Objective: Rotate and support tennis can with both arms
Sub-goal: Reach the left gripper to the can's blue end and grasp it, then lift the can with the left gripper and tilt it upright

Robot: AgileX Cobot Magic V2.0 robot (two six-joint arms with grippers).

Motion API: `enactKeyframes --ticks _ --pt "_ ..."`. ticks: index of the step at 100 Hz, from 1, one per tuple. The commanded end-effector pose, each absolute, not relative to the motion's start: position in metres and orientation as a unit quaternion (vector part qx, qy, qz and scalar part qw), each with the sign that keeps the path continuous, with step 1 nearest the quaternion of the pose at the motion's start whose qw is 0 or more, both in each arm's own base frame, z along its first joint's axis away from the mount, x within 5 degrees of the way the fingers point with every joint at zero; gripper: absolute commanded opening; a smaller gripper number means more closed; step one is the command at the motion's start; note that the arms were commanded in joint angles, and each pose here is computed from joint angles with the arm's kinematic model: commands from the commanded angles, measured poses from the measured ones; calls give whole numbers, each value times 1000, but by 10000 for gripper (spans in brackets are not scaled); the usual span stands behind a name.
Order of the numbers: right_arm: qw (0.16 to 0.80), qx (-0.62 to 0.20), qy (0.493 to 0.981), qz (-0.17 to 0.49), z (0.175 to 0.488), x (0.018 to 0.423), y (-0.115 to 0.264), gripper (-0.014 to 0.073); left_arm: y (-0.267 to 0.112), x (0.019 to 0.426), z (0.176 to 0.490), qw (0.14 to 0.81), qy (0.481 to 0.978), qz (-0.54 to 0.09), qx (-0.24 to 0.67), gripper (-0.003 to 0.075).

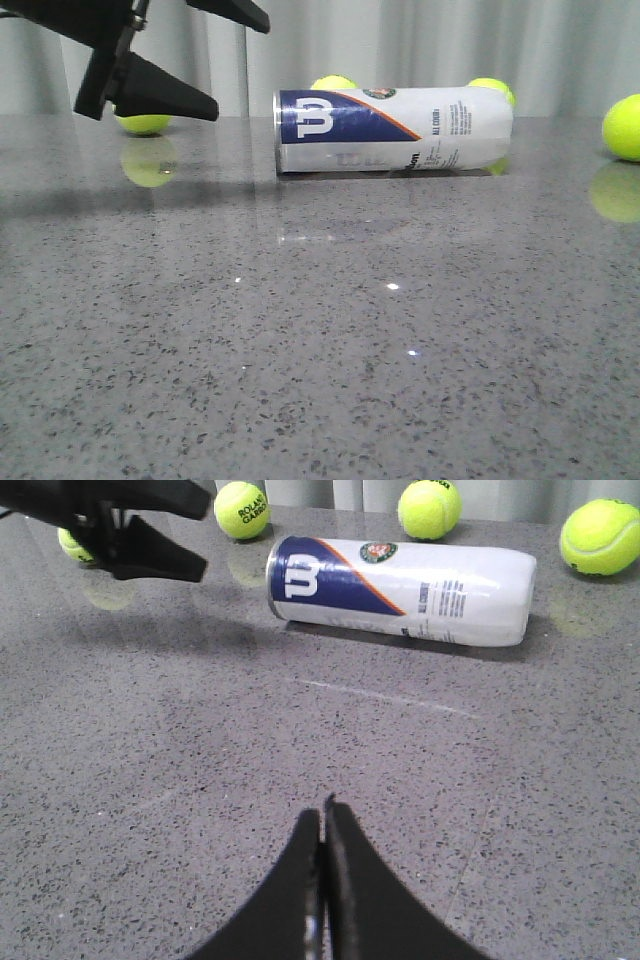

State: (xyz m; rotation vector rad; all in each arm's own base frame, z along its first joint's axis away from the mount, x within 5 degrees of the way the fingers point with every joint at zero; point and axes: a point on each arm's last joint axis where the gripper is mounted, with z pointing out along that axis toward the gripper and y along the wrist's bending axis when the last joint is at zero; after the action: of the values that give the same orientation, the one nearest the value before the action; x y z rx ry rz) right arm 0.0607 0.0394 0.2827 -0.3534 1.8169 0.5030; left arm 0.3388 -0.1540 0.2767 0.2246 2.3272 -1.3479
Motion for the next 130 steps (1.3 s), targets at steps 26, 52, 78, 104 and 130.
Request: enactKeyframes --ticks 26,52,78,104,130 --pt "609 -139 749 219 297 63 39 -69 -202 365 287 212 796 -559 89 547" --pt "609 -139 749 219 297 63 39 -69 -216 359 282 179 785 -579 126 236" --pt "609 -139 749 219 297 63 39 -69 -217 356 284 167 779 -590 134 -18" --pt "609 -139 749 219 297 63 39 -69 -218 351 298 209 735 -617 188 -19" --pt "609 -139 749 219 297 63 39 -69 -203 322 360 315 714 -572 252 -19"
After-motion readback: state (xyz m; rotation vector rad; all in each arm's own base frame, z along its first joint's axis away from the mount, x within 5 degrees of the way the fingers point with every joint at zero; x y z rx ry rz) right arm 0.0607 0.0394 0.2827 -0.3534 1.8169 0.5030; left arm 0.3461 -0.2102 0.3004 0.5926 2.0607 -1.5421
